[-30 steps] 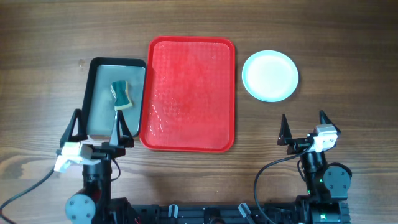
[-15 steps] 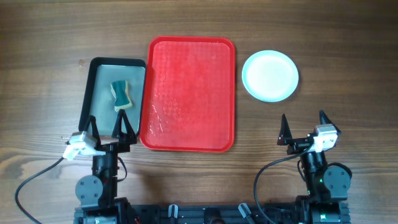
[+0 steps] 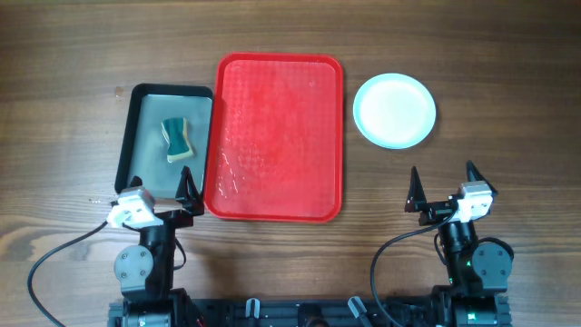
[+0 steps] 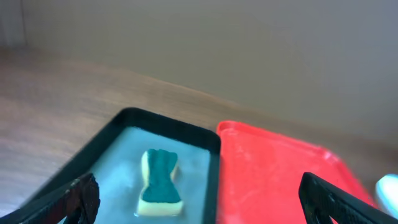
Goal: Clean dirty plates on tray and stack at the side
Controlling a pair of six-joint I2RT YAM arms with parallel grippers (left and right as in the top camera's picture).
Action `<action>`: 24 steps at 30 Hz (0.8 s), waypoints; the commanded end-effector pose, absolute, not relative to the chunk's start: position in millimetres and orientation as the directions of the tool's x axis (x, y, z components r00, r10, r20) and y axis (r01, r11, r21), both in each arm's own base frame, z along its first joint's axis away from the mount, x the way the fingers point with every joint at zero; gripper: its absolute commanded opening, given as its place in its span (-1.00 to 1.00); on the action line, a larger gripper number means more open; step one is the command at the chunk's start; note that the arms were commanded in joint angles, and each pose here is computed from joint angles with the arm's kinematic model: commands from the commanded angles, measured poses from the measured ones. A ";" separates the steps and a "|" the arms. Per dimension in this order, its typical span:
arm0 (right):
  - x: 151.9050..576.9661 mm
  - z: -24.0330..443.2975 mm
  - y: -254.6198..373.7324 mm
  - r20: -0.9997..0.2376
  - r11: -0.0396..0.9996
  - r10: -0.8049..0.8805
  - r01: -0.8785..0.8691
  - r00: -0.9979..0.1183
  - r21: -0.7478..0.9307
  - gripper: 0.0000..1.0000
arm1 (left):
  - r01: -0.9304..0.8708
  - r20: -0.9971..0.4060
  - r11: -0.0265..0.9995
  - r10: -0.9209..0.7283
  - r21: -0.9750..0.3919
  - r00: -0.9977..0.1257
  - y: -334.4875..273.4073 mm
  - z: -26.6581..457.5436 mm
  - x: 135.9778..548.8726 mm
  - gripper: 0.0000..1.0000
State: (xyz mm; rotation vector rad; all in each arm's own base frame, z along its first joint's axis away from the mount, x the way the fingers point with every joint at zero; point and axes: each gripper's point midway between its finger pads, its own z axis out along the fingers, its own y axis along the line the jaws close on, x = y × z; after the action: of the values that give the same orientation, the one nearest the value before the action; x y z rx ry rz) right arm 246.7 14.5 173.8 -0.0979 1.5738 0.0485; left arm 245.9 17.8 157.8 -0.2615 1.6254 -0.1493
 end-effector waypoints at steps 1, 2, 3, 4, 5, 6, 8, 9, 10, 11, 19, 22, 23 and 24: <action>246.0 176.8 15.5 -0.999 0.994 -0.046 -0.101 0.013 -0.047 0.99 | -0.055 -0.997 0.998 -0.034 -0.030 -0.072 15.7 156.7 245.6 1.00; 246.0 176.8 15.5 -0.999 0.994 -0.046 -0.101 0.013 -0.047 0.99 | -0.054 -0.997 0.999 -0.011 -0.007 -0.074 15.8 156.6 245.5 1.00; 246.0 176.8 15.5 -0.999 0.994 -0.046 -0.101 0.013 -0.047 1.00 | -0.052 -0.997 0.998 0.013 0.017 -0.075 15.8 156.6 245.5 1.00; 246.0 176.8 15.5 -0.999 0.994 -0.046 -0.101 0.013 -0.047 0.99 | -0.052 -0.997 0.998 0.023 0.027 -0.076 15.9 156.6 245.5 1.00; 246.0 176.7 15.5 -0.999 0.994 -0.045 -0.101 0.012 -0.046 0.99 | -0.051 -0.997 0.998 0.022 0.026 -0.076 15.7 156.6 245.6 1.00; 246.0 176.8 15.5 -0.999 0.994 -0.046 -0.101 0.013 -0.047 0.99 | -0.051 -0.997 0.998 0.022 0.026 -0.076 15.7 156.6 245.6 1.00; 246.0 176.8 15.5 -0.999 0.994 -0.046 -0.101 0.013 -0.047 0.99 | -0.051 -0.997 0.998 0.022 0.026 -0.076 15.8 156.6 245.6 1.00; 246.0 176.8 15.5 -0.999 0.994 -0.045 -0.101 0.013 -0.046 0.99 | -0.051 -0.997 0.998 0.022 0.026 -0.076 15.8 156.6 245.6 1.00; 246.0 176.8 15.5 -0.999 0.994 -0.045 -0.101 0.013 -0.046 1.00 | -0.051 -0.997 0.998 0.023 0.027 -0.076 15.8 156.6 245.6 1.00; 246.0 176.8 15.5 -0.999 0.994 -0.046 -0.101 0.013 -0.047 0.99 | -0.051 -0.997 0.998 0.023 0.027 -0.075 15.8 156.7 245.6 1.00; 246.0 176.8 15.5 -0.999 0.994 -0.046 -0.101 0.013 -0.047 1.00 | -0.051 -0.997 0.998 0.022 0.026 -0.075 15.7 156.7 245.6 1.00; 246.0 176.8 15.5 -0.999 0.994 -0.046 -0.101 0.013 -0.047 0.99 | -0.051 -0.997 0.998 0.023 0.027 -0.075 15.8 156.7 245.6 1.00; 246.0 176.8 15.5 -0.999 0.994 -0.046 -0.101 0.013 -0.047 1.00 | -0.051 -0.997 0.998 0.022 0.026 -0.075 15.8 156.7 245.6 1.00; 246.0 176.8 15.5 -0.999 0.994 -0.045 -0.101 0.013 -0.046 1.00 | -0.051 -0.997 0.998 0.023 0.027 -0.075 15.8 156.7 245.6 1.00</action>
State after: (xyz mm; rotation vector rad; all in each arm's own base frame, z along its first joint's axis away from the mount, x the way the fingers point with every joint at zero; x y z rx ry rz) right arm 246.7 14.5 174.0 -0.0979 1.5735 0.0485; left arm 245.9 17.8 157.8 -0.0465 1.6438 0.0511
